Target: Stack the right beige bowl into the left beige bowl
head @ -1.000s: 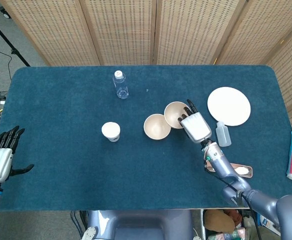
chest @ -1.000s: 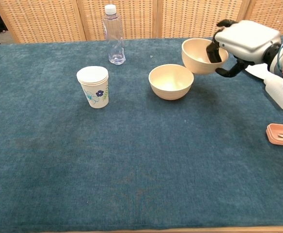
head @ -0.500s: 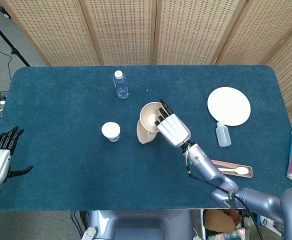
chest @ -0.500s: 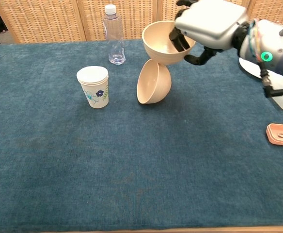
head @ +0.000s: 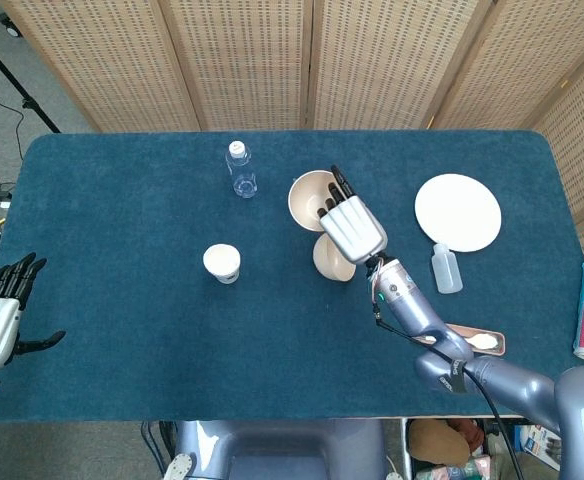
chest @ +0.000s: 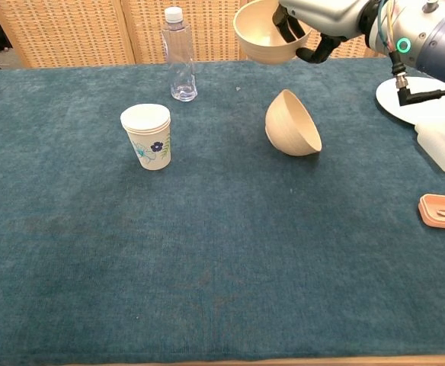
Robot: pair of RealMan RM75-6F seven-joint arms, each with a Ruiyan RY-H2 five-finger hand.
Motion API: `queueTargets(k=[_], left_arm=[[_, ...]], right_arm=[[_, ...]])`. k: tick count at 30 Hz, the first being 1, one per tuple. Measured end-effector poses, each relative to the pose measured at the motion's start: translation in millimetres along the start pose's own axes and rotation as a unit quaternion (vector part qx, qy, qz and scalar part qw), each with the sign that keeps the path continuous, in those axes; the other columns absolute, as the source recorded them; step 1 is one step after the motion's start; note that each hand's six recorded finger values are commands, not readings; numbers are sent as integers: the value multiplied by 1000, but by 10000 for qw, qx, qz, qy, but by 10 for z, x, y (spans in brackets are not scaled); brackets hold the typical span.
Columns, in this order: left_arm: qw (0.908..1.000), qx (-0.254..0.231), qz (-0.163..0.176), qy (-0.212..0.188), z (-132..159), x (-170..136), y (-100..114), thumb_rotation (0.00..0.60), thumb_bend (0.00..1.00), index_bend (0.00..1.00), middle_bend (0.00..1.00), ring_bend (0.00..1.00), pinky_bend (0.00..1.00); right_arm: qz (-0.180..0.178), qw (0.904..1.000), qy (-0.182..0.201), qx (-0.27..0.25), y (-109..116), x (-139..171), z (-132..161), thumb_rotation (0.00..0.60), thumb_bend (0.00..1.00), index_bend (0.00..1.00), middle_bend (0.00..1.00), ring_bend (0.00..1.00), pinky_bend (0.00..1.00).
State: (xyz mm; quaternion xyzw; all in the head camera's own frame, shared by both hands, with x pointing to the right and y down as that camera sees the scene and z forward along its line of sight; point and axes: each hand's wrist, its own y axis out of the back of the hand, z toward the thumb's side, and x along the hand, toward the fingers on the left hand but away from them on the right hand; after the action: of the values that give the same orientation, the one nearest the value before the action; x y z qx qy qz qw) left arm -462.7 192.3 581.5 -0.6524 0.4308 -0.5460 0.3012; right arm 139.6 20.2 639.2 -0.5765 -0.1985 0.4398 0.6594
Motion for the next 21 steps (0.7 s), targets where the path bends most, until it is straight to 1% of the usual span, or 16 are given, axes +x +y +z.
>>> queueTargets(k=[6,10,16,21], left_arm=[[10000,1,13,-8,9,-13,0,600,0,0,0,0,0],[10000,-2,12,-9,7,-16,2,600,0,0,0,0,0],[10000,-5,-18,1,-2,-9,-6,600,0,0,0,0,0],[10000,1,-15,-9,4,-10,-7,600,0,0,0,0,0]], right_arm=[[3,9996,262,55,46,54,155,600,468,672,546,243,0],[87,9991,402,87,12,126,268,600,469,673,548,243,0],[158,9985,503,115,-58,267,366,600,469,673,548,243,0],[220,9980,579,105,-119,316,450,600,469,673,548,247,0]])
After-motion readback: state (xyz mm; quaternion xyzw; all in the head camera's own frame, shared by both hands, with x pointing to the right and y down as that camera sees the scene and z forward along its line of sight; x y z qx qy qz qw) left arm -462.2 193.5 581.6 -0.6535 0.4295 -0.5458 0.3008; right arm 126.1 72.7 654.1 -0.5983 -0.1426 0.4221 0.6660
